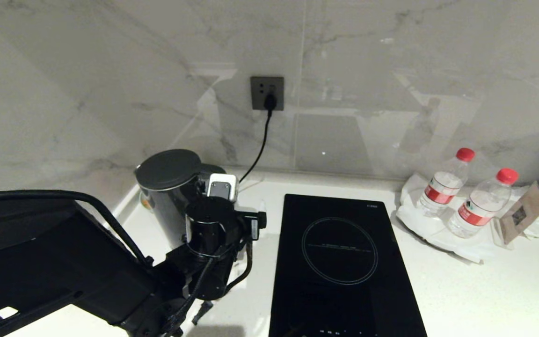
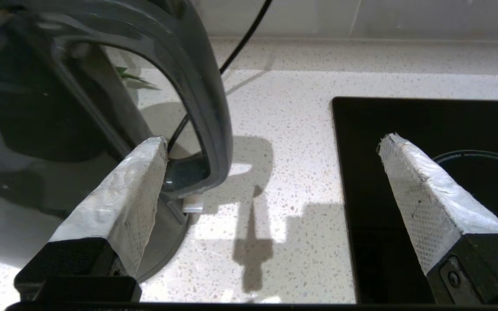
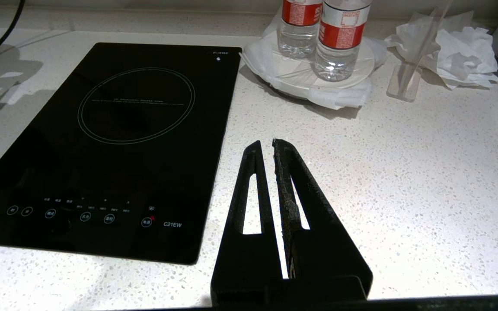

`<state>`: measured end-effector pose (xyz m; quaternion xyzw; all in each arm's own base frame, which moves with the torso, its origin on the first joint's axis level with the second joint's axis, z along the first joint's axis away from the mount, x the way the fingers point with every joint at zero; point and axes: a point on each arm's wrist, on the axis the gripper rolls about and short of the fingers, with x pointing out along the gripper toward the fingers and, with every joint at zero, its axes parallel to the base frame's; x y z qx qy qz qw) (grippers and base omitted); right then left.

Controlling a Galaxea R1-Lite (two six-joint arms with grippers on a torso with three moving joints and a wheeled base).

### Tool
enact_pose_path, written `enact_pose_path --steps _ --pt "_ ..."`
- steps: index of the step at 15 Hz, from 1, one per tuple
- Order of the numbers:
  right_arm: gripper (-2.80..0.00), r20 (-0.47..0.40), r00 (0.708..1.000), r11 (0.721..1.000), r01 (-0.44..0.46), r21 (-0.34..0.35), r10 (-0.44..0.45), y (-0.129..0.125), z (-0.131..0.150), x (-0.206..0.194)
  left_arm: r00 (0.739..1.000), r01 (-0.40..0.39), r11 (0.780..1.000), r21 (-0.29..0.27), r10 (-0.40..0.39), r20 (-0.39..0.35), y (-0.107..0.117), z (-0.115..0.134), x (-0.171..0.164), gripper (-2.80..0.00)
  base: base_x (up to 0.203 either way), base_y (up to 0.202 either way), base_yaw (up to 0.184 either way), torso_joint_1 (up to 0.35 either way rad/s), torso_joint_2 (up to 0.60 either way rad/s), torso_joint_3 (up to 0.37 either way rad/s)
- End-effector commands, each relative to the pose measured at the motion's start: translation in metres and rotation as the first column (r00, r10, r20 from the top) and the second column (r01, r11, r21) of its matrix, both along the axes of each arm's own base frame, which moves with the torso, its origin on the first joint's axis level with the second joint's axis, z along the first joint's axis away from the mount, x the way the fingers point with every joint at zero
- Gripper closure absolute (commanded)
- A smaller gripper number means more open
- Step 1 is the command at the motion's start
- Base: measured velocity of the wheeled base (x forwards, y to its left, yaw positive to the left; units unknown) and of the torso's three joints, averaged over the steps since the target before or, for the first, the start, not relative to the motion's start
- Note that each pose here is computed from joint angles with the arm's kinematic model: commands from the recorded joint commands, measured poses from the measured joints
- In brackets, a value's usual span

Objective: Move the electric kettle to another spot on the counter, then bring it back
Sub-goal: Pick up the kettle

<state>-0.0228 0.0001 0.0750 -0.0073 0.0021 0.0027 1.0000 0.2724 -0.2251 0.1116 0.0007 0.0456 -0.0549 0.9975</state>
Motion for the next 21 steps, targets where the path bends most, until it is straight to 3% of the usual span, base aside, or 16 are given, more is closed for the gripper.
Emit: enact_pose_path --steps 1,5,21 --pt "0.0 0.0 1.0 1.0 -0.001 -0.001 0.001 0.0 0.0 0.0 1.0 -0.006 1.0 0.0 0.006 0.0 -0.002 -0.004 0.004 -2.8 0.0 0.0 0.0 0.0 0.0 0.0" --pt "0.0 0.0 1.0 1.0 -0.001 -0.001 0.001 0.0 0.0 0.0 1.0 -0.029 0.999 0.013 0.029 -0.002 -0.004 -0.009 0.02 -2.8 0.0 0.0 0.0 0.0 0.0 0.0" --pt "0.0 0.0 1.0 1.0 -0.001 -0.001 0.001 0.0 0.0 0.0 0.995 -0.097 0.995 -0.003 0.097 0.022 -0.001 0.014 0.066 -2.8 0.0 0.0 0.0 0.0 0.0 0.0"
